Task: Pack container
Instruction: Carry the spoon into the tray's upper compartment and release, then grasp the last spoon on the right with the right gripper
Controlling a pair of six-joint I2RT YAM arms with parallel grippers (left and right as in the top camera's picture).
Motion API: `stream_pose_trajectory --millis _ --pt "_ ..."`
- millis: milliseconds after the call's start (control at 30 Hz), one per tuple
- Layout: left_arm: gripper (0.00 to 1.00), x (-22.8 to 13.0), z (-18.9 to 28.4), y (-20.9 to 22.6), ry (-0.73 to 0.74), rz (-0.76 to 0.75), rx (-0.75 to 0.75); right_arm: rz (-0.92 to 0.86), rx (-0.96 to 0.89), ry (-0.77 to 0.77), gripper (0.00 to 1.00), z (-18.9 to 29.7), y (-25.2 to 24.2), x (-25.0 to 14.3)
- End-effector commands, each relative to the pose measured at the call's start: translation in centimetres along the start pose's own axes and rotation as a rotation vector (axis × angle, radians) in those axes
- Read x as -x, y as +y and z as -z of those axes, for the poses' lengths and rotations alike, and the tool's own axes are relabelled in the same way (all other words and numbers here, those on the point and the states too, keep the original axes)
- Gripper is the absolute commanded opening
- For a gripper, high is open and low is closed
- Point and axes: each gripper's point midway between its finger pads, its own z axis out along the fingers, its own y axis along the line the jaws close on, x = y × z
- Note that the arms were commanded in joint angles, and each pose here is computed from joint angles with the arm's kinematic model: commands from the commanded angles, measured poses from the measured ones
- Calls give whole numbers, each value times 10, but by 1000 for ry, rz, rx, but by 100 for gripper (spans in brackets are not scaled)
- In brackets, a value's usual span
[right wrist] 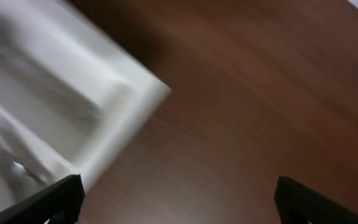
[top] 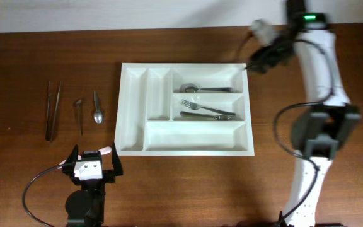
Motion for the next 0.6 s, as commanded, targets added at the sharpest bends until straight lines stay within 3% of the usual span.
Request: stream_pose_trajectory --millis 0,33,133,400,567 --pt "99 -1 0 0 -2 -18 -5 -184 -68 -23 82 40 -41 -29" --pt "99 -1 0 0 -2 -18 -5 -217 -82 -18 74 45 -53 -42" --pt "99 -1 0 0 -2 -18 -5 -295 -150 22 68 58 -87 -81" --pt "99 -1 0 0 -2 -18 -5 -408 -155 84 61 55 -126 -155" --pt "99 -1 0 0 -2 -18 -5 -417 -130 109 58 31 -130 -177"
